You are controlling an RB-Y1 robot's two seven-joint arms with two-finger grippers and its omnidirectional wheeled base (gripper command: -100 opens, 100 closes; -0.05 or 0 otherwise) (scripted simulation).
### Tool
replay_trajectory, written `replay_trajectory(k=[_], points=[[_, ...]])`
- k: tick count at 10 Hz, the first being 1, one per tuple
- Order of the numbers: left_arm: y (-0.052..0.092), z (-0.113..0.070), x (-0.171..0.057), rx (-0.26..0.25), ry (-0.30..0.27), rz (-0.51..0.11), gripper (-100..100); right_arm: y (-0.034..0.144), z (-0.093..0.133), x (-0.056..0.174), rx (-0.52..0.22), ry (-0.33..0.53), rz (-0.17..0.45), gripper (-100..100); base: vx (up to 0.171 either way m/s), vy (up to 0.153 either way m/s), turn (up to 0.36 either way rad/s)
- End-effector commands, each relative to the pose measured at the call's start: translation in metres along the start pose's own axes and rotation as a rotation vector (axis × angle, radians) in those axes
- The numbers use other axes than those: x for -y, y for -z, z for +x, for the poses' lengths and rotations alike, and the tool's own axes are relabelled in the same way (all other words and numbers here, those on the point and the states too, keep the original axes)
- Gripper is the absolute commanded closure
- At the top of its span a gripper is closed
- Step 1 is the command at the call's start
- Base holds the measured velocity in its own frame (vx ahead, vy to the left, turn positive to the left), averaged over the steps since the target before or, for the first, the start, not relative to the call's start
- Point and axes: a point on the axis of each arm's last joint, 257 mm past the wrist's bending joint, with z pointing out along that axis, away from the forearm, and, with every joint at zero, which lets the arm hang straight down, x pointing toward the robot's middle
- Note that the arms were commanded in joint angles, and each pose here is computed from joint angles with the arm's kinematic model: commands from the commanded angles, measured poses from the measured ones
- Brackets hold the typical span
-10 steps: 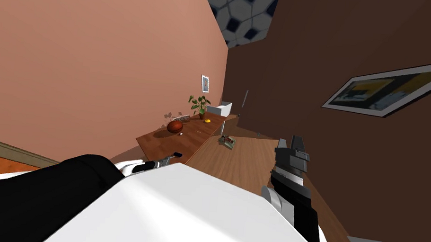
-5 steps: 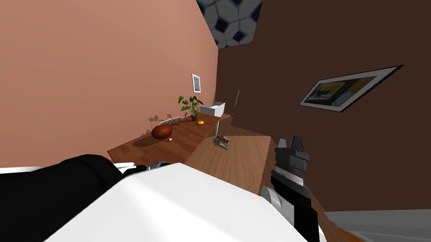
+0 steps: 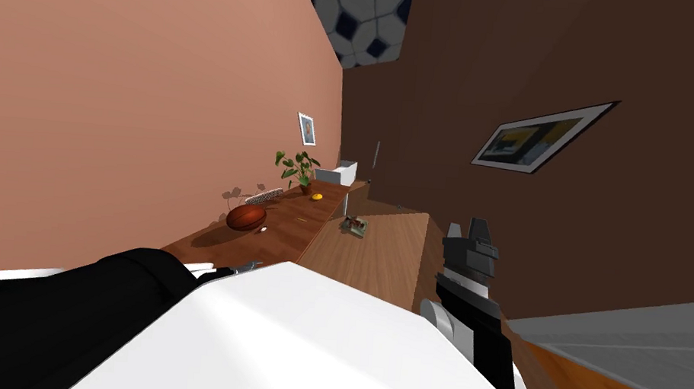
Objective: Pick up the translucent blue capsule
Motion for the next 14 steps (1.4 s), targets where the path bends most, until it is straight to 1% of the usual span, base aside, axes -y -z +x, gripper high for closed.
replay_trajectory(k=[1,2,3,4,8,9,10,12,13,14], points=[[-0.008,0.001,-0.001,0.009,0.021,0.004,-100,0.0,0.0,0.0,0.0,0.0,0.0,0,-0.095,0.04,-0.18],[-0.012,0.001,-0.002,0.013,0.033,0.006,-100,0.0,0.0,0.0,0.0,0.0,0.0,0,-0.086,0.036,-0.171],[-0.01,0.001,-0.002,0.01,0.026,0.005,-100,0.0,0.0,0.0,0.0,0.0,0.0,0,-0.035,0.018,-0.033],[-0.01,0.001,-0.002,0.011,0.026,0.005,100,0.0,0.0,0.0,0.0,0.0,0.0,0,-0.007,0.003,0.008],[-0.01,0.001,-0.002,0.011,0.026,0.006,100,0.0,0.0,0.0,0.0,0.0,0.0,0,-0.001,0.0,0.001],[-0.01,0.001,-0.002,0.011,0.026,0.006,0,0.0,0.0,0.0,0.0,0.0,0.0,0,0.0,0.0,0.0],[-0.003,0.0,0.0,0.005,0.008,0.001,100,0.0,0.0,0.0,0.0,0.0,0.0,0,0.069,-0.019,0.216],[0.005,-0.001,0.001,-0.005,-0.018,-0.005,100,0.0,0.0,0.0,0.0,0.0,0.0,0,0.084,-0.041,0.169],[0.002,-0.001,0.001,0.0,-0.011,-0.004,100,0.0,0.0,0.0,0.0,0.0,0.0,0,0.03,-0.02,0.031],[0.003,-0.001,0.001,-0.001,-0.011,-0.004,0,0.0,0.0,0.0,0.0,0.0,0.0,0,0.005,-0.005,-0.005]])
